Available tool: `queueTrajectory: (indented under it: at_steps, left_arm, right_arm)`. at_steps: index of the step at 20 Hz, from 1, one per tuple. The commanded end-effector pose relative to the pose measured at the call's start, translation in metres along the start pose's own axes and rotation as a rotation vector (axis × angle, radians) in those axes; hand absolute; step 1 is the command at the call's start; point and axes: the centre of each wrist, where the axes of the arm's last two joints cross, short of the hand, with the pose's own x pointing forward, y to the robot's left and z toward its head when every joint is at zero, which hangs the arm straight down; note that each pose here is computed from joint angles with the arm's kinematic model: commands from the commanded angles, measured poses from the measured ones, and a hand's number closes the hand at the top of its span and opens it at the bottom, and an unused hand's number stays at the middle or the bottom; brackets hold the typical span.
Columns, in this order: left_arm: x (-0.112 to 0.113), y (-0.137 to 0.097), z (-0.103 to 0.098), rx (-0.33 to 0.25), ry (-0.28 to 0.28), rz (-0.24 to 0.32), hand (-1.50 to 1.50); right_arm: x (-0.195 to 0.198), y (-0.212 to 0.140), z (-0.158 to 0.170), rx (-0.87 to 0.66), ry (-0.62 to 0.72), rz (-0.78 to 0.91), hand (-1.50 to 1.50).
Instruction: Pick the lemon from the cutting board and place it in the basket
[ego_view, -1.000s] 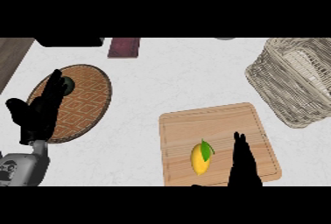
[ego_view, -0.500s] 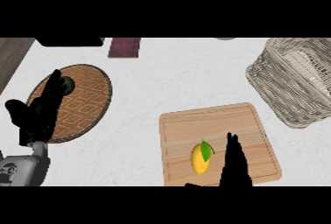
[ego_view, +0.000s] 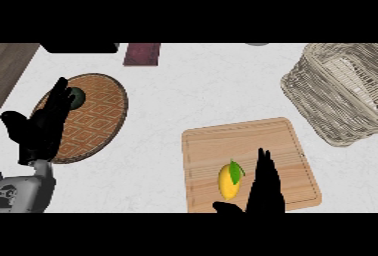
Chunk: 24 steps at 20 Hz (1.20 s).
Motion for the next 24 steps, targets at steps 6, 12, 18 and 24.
queueTrajectory:
  at_steps: [6,12,18,24]
  left_arm:
    - [-0.010,0.008,0.004,0.026,0.001,0.003,0.00]
    - [0.006,-0.019,-0.003,0.006,-0.006,0.008,0.00]
    - [0.000,-0.002,0.026,-0.013,0.005,0.020,0.00]
    - [-0.010,0.005,0.000,0.010,-0.005,-0.001,0.00]
  right_arm:
    - [0.012,0.001,-0.007,0.006,0.050,0.024,-1.50]
    - [-0.017,0.010,-0.029,0.013,0.046,0.021,-1.50]
    - [-0.016,0.036,-0.017,0.043,0.070,0.024,-1.50]
    - [-0.034,0.049,-0.004,0.224,-0.006,0.098,1.50]
